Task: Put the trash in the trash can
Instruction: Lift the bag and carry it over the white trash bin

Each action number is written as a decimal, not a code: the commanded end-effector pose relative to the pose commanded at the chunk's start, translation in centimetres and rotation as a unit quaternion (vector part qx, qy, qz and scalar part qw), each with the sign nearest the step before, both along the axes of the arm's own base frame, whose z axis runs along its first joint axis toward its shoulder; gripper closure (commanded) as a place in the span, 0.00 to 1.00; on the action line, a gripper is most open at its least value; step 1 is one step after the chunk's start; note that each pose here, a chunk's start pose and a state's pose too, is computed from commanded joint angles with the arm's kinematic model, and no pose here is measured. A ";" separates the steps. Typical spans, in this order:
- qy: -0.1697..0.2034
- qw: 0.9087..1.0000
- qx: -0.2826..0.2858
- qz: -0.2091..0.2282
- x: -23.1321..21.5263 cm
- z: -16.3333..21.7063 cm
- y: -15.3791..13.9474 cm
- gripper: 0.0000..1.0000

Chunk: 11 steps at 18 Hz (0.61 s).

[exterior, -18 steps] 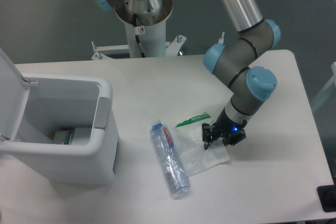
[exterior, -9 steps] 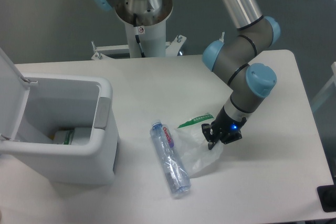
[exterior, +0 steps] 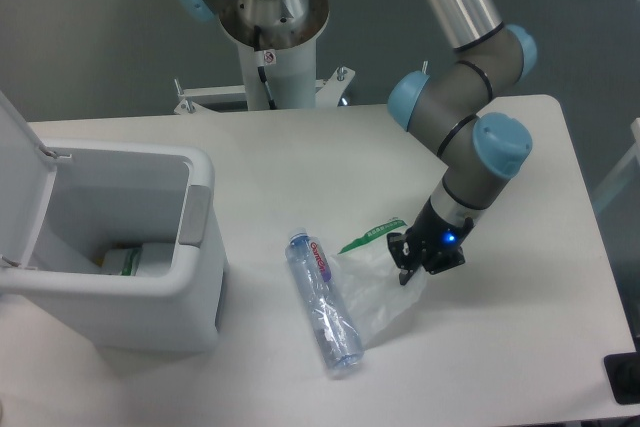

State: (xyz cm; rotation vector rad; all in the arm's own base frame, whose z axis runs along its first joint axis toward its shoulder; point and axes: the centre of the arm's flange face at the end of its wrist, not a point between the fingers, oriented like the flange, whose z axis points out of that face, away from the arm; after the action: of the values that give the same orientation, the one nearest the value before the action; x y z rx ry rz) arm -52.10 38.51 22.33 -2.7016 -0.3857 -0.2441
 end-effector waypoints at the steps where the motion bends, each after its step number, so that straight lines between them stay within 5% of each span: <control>1: 0.009 1.000 0.015 -0.001 -0.9 1.0 -0.9 1.00; 11: 0.023 0.978 0.206 0.012 -3.8 11.0 -1.2 1.00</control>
State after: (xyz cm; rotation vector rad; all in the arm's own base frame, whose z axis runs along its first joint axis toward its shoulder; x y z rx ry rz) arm -55.95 37.28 33.32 -2.2895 -0.3142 -0.2247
